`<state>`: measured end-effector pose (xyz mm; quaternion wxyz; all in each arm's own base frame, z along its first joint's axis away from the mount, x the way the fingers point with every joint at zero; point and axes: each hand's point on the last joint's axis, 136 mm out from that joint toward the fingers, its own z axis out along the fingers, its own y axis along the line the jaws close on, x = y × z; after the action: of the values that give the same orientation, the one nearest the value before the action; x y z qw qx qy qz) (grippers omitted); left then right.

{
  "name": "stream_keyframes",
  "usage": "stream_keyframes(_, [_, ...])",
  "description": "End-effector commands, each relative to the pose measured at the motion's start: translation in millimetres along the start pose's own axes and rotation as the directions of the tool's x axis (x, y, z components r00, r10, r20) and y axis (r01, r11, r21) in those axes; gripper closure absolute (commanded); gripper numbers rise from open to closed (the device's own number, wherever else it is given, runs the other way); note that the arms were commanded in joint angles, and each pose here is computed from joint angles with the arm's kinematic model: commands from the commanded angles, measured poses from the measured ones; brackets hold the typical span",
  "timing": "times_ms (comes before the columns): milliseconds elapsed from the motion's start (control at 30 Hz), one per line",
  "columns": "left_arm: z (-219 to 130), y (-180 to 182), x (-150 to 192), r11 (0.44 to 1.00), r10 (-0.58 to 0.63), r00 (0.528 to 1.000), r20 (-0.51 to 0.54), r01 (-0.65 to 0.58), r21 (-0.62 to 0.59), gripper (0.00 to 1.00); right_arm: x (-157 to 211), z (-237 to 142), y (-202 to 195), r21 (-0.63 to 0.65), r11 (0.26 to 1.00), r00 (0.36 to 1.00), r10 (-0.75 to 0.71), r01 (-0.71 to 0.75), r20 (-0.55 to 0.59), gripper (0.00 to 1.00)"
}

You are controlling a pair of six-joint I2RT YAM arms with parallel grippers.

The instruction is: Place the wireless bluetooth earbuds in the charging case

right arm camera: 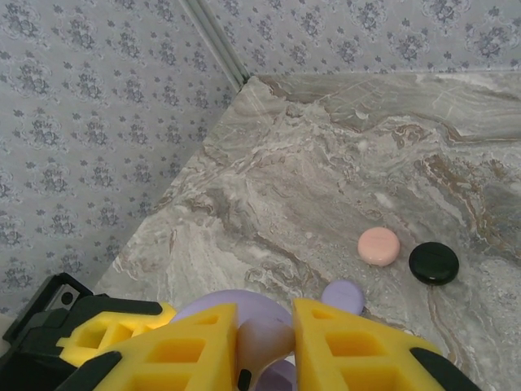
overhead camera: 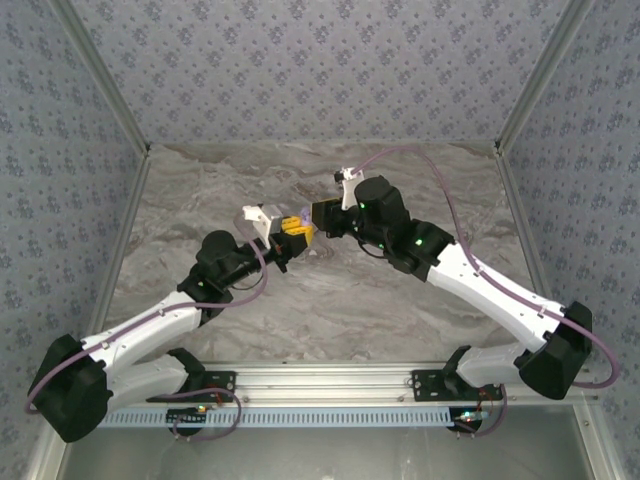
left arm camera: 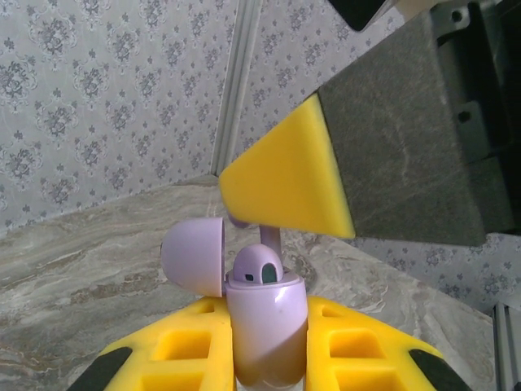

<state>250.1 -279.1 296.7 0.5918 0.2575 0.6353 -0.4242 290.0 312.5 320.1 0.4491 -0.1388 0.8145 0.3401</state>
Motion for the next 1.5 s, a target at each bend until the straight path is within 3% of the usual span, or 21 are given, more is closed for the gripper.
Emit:
stream_keyframes(0, [-1,-14,-34,0.999,0.026,0.995,0.093,-0.030,0.043,1.00,8,5,-4,0.010,1.000,1.000,0.014,-0.014,-0.024,0.75])
stream_keyframes(367, [0,-11,-34,0.999,0.027,0.995,0.093,-0.030,0.030,1.00,8,2,4,-0.030,0.999,0.999,0.028,-0.029,-0.040,0.74])
stream_keyframes(767, [-1,-13,-36,0.999,0.025,0.994,0.109,-0.029,0.035,1.00,-9,-16,15,-0.095,0.995,0.999,0.035,-0.036,-0.009,0.61])
stream_keyframes(967, [-4,-18,-44,0.998,0.017,0.990,0.139,-0.026,0.058,1.00,-28,-37,10,-0.179,0.984,0.999,0.024,-0.016,0.043,0.37])
stream_keyframes(1100, [-7,-26,-52,0.995,0.017,0.986,0.165,-0.034,0.097,1.00,-19,-44,5,-0.305,0.952,0.999,0.034,-0.034,-0.004,0.04])
stream_keyframes(1133, [-8,-29,-55,0.994,0.018,0.985,0.172,-0.037,0.107,1.00,-17,-46,9,-0.344,0.939,0.999,0.027,-0.032,-0.020,0.00])
stream_keyframes(1467, [-13,-53,-74,0.972,0.016,0.975,0.220,-0.067,0.226,1.00,-3,-55,43,-0.565,0.824,0.992,-0.021,-0.054,-0.125,0.00])
